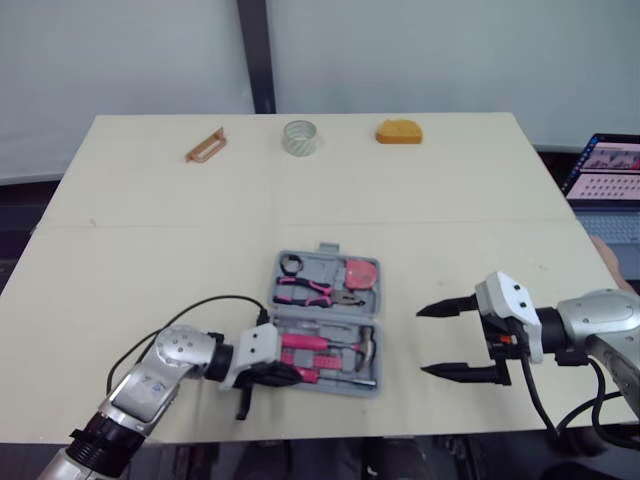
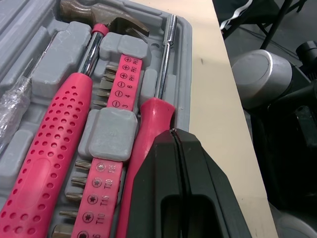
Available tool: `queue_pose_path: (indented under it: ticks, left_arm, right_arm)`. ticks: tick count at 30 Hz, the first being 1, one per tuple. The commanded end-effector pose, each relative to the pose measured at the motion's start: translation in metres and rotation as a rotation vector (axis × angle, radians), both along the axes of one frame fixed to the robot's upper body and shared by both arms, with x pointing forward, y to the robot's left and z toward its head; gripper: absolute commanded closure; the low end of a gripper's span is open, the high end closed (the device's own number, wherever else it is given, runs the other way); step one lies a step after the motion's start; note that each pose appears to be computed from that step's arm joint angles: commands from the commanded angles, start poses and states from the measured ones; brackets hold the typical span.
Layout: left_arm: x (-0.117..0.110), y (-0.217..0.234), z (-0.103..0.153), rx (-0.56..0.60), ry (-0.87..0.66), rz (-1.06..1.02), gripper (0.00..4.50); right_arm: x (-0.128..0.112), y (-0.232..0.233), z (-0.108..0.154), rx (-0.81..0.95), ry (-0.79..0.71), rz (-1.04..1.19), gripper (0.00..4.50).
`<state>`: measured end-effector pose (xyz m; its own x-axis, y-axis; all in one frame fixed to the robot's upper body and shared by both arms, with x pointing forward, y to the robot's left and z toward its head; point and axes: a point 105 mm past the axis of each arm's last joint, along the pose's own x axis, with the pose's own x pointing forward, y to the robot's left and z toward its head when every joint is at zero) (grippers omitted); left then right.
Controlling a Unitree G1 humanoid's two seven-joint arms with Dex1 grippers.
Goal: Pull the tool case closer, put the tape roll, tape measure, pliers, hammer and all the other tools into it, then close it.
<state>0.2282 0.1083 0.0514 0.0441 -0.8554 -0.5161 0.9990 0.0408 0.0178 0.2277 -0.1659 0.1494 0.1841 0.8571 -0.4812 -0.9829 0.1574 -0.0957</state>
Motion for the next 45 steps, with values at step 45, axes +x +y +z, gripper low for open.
queue_pose_path:
  ticks: [45]
  left_arm:
    - [-0.001,0.000,-0.025,0.106,-0.008,0.001,4.48]
  right_arm:
    - [0.000,-0.001,0.004,-0.005,-0.031,0.013,0.00]
